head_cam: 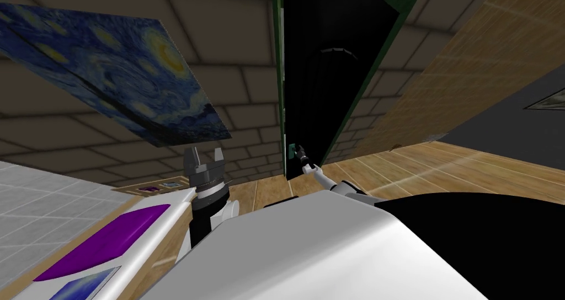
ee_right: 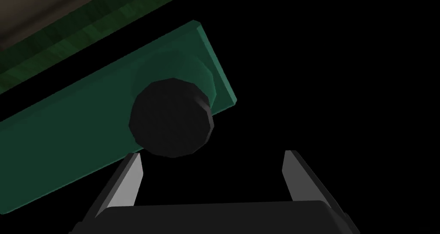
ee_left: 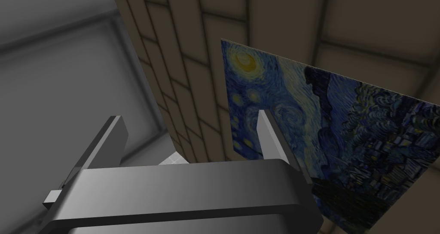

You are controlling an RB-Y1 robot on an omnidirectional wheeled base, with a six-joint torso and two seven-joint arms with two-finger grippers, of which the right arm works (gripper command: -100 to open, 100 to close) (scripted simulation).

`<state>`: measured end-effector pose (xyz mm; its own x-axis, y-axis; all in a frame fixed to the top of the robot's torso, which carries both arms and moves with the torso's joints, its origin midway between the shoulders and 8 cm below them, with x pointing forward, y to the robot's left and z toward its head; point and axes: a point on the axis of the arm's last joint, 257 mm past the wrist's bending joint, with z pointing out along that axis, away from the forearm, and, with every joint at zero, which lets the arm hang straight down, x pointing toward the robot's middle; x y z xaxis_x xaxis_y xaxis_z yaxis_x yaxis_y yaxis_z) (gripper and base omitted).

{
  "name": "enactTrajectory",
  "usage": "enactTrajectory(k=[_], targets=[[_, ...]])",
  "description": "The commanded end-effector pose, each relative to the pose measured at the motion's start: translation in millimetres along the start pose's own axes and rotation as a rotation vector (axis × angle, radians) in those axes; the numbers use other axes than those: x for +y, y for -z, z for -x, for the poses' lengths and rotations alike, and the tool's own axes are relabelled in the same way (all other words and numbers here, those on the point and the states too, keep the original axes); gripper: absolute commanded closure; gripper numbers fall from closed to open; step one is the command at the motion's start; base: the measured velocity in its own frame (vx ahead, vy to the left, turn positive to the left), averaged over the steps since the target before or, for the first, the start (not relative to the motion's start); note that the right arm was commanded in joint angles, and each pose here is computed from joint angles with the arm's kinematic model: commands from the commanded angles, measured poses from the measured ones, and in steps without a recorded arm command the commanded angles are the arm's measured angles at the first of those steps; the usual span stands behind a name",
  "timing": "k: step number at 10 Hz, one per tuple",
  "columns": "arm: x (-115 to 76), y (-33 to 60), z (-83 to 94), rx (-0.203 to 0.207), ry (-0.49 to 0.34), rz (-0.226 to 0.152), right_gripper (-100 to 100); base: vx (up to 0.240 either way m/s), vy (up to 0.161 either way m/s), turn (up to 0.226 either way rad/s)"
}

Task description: Pull the door open

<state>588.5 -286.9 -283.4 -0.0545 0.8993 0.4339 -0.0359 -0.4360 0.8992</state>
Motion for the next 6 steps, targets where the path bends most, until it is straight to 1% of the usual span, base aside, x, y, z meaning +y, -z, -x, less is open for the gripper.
enactTrajectory(k=[1,2,3,5,6], targets=[[-9.4,1.0,-7.9,-0.005,-0.098,-0.008,-100,-0.106,-0.026,0.187],[-10.3,1.6,-8.0,-0.014,-0.156,-0.005,-100,-0.095,-0.03,0.119],[-10.3,1.6,-8.0,-0.014,-0.166,-0.004,-100,-0.063,-0.018,0.022],[-12.1,2.7,-8.3,-0.034,-0.294,0.003,-100,-0.059,-0.041,0.084],[-12.1,2.7,-8.3,-0.034,-0.308,0.004,-100,-0.046,-0.057,0.055]])
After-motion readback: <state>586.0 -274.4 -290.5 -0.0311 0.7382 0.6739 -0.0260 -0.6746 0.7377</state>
